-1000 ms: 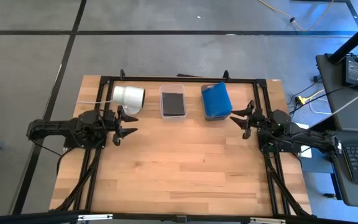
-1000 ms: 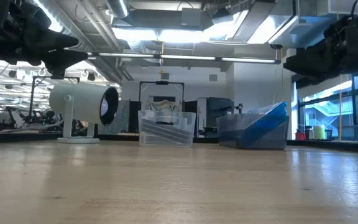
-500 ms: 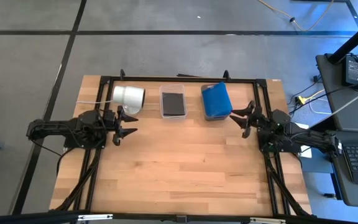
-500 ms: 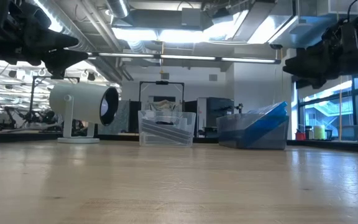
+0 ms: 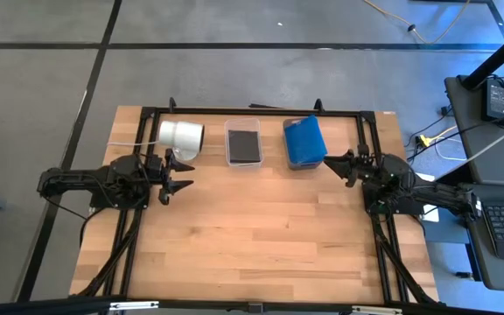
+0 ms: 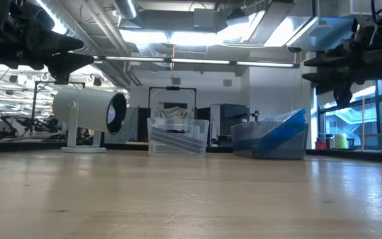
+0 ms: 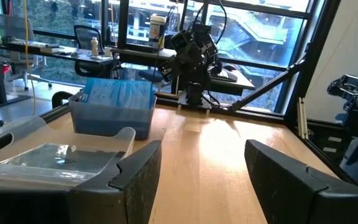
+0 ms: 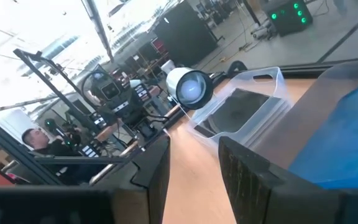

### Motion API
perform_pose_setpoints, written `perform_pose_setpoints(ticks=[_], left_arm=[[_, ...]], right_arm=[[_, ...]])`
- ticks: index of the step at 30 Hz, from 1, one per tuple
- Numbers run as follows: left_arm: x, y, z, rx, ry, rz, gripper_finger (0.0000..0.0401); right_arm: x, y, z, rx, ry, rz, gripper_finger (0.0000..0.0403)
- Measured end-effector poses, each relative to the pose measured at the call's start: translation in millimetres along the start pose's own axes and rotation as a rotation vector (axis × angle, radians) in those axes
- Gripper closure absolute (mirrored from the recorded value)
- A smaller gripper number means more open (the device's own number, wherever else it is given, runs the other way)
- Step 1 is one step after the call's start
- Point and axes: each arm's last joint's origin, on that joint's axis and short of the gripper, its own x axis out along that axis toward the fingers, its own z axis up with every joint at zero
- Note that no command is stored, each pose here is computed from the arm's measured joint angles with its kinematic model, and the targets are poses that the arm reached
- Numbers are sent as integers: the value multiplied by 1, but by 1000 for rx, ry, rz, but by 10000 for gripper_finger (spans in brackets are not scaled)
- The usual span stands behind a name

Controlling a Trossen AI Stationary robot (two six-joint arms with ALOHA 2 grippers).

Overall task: Pick & place jewel cases by type
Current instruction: Return to Home Position

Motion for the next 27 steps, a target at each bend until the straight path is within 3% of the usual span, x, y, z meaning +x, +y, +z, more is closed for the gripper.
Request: perform_pose_setpoints(ticks=[7,27], left_arm=[[0,0,0,0,0,0,171],[0,0,0,0,0,0,175]], right_arm=[[0,0,0,-79,0,0,263],[0,0,0,-75,0,0,263]])
